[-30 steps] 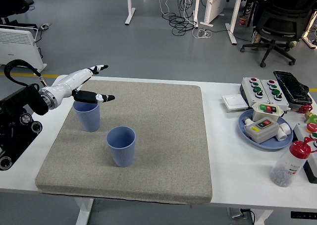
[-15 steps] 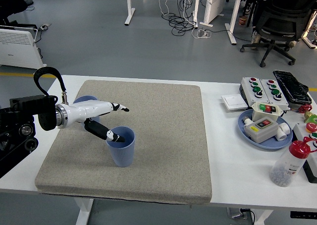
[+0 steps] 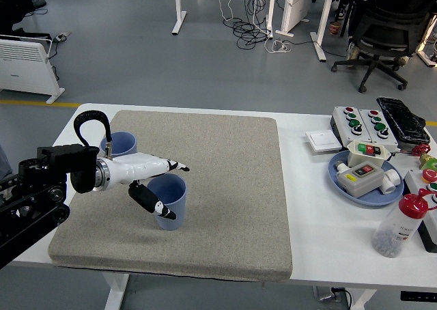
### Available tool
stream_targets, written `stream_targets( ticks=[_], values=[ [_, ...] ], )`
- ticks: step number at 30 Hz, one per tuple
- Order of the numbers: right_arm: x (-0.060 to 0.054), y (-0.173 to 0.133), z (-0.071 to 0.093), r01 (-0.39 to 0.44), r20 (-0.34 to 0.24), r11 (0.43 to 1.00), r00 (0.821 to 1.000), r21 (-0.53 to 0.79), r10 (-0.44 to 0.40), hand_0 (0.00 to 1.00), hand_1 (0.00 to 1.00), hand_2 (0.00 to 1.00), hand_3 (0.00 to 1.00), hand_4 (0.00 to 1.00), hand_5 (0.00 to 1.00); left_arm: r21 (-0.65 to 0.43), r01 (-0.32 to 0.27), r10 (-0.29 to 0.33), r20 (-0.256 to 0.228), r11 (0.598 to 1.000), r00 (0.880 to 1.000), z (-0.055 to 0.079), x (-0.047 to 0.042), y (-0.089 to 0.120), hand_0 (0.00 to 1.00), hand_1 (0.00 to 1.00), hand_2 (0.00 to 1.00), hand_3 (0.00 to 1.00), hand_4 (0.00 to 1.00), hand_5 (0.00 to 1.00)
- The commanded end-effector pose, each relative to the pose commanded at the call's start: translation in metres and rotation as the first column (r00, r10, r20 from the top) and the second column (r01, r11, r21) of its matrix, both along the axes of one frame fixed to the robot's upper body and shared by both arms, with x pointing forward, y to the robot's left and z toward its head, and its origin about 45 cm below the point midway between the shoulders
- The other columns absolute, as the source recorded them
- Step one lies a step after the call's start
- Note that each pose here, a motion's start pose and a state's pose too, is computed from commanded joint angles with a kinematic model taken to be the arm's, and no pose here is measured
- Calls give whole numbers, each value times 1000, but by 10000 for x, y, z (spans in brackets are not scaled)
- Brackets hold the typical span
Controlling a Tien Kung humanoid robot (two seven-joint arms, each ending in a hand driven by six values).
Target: Push cup pick cup insert cup
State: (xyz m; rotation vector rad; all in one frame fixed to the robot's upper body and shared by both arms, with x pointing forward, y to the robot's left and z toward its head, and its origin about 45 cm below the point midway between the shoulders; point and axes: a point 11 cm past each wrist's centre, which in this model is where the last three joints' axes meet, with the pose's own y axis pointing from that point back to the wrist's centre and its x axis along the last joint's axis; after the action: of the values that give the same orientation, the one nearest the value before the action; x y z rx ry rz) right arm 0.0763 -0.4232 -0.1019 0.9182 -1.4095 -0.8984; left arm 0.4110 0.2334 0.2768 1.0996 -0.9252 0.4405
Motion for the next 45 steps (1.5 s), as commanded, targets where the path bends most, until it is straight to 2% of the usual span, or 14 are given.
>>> stream_targets(
  ticks=[5,6,11,12,17,18,23,24,26,33,37,40,42,45],
  values=[
    [3,-3,2,-1,0,1000,1000,-1,1,705,640,645,569,69,460,25,-1,1,12,1000,1000,-41,21,13,741,855,935,970,865,303],
    [4,-4,2,-1,1,1000,1000,-1,1,706,642,645,569,69,459,28,-2,2,14,1000,1000,-44,24,16,589,758,868,850,811,237],
    [2,-3,1,-1,1,1000,1000,0,1,706,642,645,569,69,459,25,4,-5,35,1000,999,-51,41,8,589,758,868,850,811,237],
    [2,-3,1,0,1,1000,1000,0,0,706,640,645,569,69,459,25,7,-8,40,1000,999,-52,44,4,479,662,769,713,735,169],
    [-4,-1,0,0,0,1000,1000,0,0,706,640,645,569,69,459,7,4,-4,44,1000,999,-80,57,4,479,662,769,713,735,169],
    [-6,-1,-1,0,-1,1000,1000,0,0,705,640,645,569,69,460,0,-4,4,35,1000,999,-97,63,17,463,592,628,562,626,124],
    [-24,1,-5,2,-3,1000,1000,0,-2,705,640,645,569,69,460,-21,-14,15,41,1000,999,-60,78,43,463,592,628,562,626,124],
    [-26,1,-5,1,-4,1000,1000,0,-1,706,641,645,569,69,459,-24,-15,16,44,1000,999,-43,80,44,470,580,574,524,595,118],
    [-33,1,-6,1,-5,1000,1000,-1,-1,706,641,645,569,69,459,-28,-15,17,60,1000,998,28,89,48,470,580,574,524,595,118],
    [-54,0,-9,1,-11,1000,1000,-1,-1,706,642,645,569,69,460,-70,-26,33,100,997,994,459,119,90,469,576,570,525,592,132],
    [-69,-1,-11,1,-14,1000,1000,-1,-1,705,642,645,569,68,460,-113,-57,73,138,992,988,743,205,209,481,575,562,521,578,137],
    [-72,-6,-10,1,-15,1000,1000,-2,-1,705,642,645,569,68,460,-131,-119,143,195,984,970,997,338,434,481,575,562,521,578,137],
    [-65,-11,-7,1,-13,1000,1000,-3,-1,706,642,645,569,69,460,-135,-154,181,224,979,957,1108,407,563,489,576,562,519,564,133],
    [-59,-14,-5,5,-10,1000,1000,-3,-5,706,642,645,569,69,460,-128,-209,236,259,970,937,1197,511,745,489,576,562,519,564,133]
  ],
)
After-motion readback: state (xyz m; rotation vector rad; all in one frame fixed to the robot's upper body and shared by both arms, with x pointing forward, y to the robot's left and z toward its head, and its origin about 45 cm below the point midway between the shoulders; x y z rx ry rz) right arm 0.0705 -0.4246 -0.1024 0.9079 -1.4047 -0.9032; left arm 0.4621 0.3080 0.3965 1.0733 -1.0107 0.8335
